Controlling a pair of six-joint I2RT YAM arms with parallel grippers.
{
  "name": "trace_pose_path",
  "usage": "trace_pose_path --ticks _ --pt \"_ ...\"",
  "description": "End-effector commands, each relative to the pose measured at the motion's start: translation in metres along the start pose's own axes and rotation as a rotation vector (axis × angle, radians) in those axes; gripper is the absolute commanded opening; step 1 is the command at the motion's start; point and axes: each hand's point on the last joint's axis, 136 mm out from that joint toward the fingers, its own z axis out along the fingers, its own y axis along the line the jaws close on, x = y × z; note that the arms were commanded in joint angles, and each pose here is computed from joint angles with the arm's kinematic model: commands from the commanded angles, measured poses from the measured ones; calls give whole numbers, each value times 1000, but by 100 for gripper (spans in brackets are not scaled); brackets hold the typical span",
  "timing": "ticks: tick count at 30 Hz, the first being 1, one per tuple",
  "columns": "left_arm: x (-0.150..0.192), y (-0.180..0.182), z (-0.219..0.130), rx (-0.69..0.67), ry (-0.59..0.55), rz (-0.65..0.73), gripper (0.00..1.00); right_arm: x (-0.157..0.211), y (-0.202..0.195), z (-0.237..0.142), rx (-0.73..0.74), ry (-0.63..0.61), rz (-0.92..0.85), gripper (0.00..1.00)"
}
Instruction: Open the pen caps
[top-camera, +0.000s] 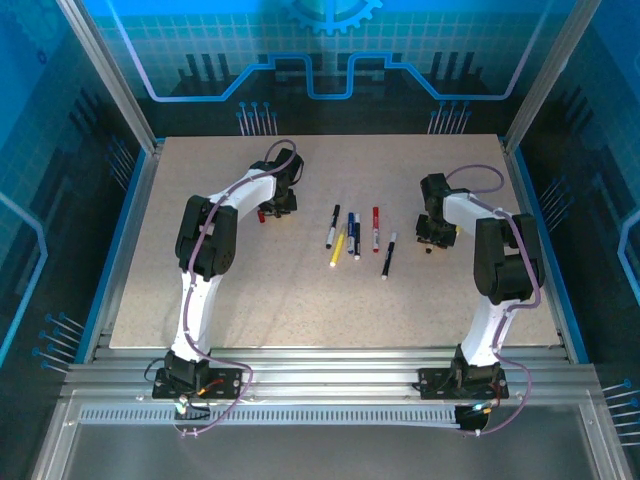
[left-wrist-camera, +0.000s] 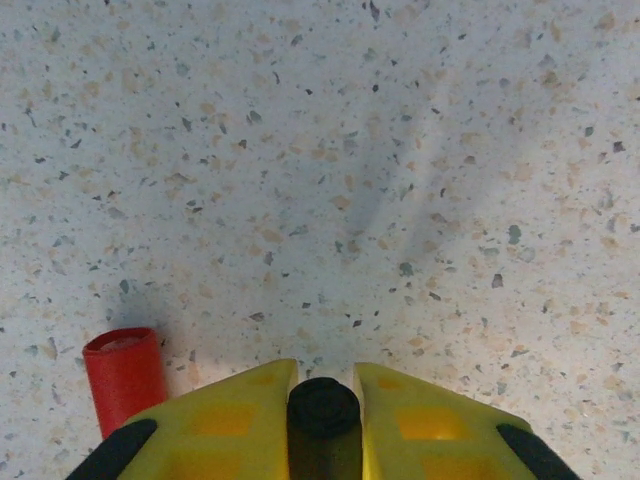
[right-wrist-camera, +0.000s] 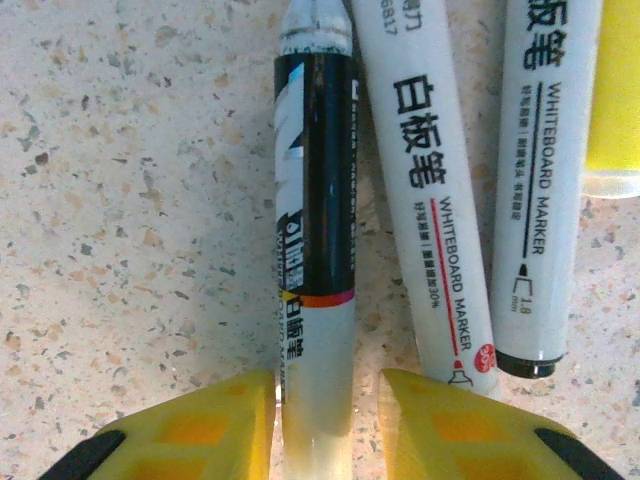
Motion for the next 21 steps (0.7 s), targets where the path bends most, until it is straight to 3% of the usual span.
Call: trace_pose_path --ticks 1,6,12,19,21 --pt "3 1 -8 18 14 6 25 -3 -7 -8 5 -4 19 34" --pt "-14 -13 -41 97 -77 -19 38 -8 -2 -33 -50 -61 1 37" --pt "-32 -45 -86 179 -170 10 42 -15 0 -78 -116 -164 -16 43" --pt "-22 -94 -91 249 -158 77 43 -17 23 -129 -216 -267 -99 47" --pt "-19 -104 -88 260 -153 92 43 -15 46 -143 -331 -299 -117 47"
